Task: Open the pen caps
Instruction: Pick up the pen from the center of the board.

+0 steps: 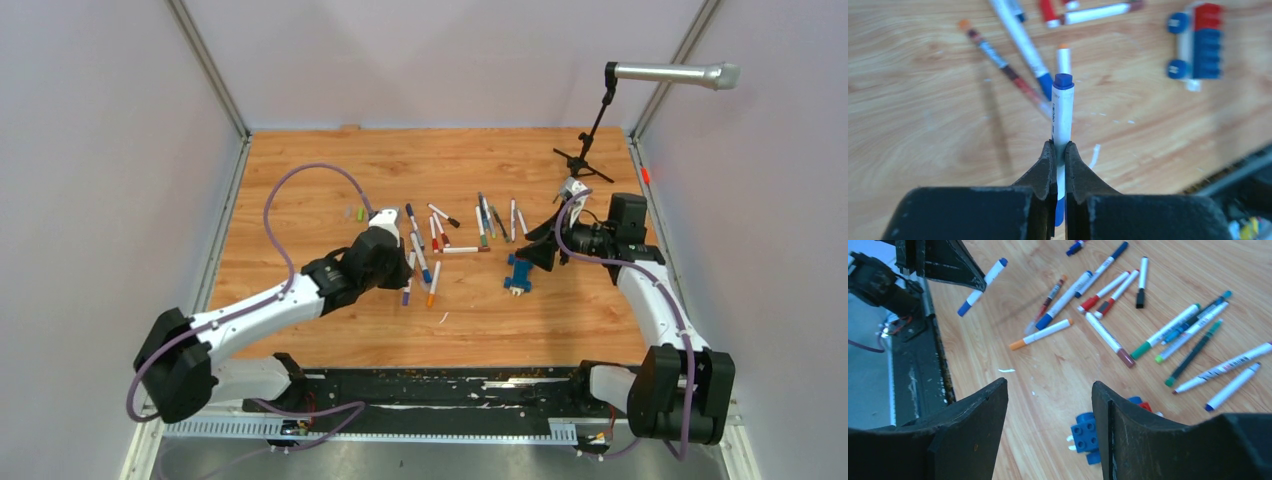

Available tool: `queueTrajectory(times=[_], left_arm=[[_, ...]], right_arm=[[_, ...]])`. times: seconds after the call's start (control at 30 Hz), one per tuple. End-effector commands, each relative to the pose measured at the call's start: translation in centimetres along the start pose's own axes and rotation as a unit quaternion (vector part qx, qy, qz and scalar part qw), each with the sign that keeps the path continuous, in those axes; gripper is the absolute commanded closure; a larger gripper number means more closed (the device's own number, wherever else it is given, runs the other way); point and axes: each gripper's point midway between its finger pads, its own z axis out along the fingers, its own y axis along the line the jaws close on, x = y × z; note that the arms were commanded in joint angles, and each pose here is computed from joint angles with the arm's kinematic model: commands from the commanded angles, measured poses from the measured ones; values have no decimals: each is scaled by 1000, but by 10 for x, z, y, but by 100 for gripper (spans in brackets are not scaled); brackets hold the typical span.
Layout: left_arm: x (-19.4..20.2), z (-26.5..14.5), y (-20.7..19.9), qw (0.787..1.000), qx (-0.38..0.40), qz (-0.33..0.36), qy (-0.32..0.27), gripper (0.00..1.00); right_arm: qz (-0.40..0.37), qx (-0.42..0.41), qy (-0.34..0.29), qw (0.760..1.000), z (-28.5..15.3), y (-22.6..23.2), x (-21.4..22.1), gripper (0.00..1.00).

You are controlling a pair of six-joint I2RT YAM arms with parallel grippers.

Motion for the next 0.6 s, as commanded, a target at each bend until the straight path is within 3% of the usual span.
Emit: queueTrajectory(times=[0.0, 0.17, 0.27, 0.57], left_arm=[[-39, -38, -80, 964, 242, 14, -109, 100], [-61, -79, -124, 906, 387, -11, -170, 100], [-72, -88, -138, 885, 426, -29, -185, 100], [-90, -97, -161, 861, 462, -53, -204, 100]], right_arm=[[-5, -78, -23, 997, 12, 31, -21, 37], [38, -150, -5, 988, 27, 69, -38, 37], [80, -172, 6, 982, 32, 85, -54, 36], [144, -198, 4, 970, 45, 108, -73, 31]])
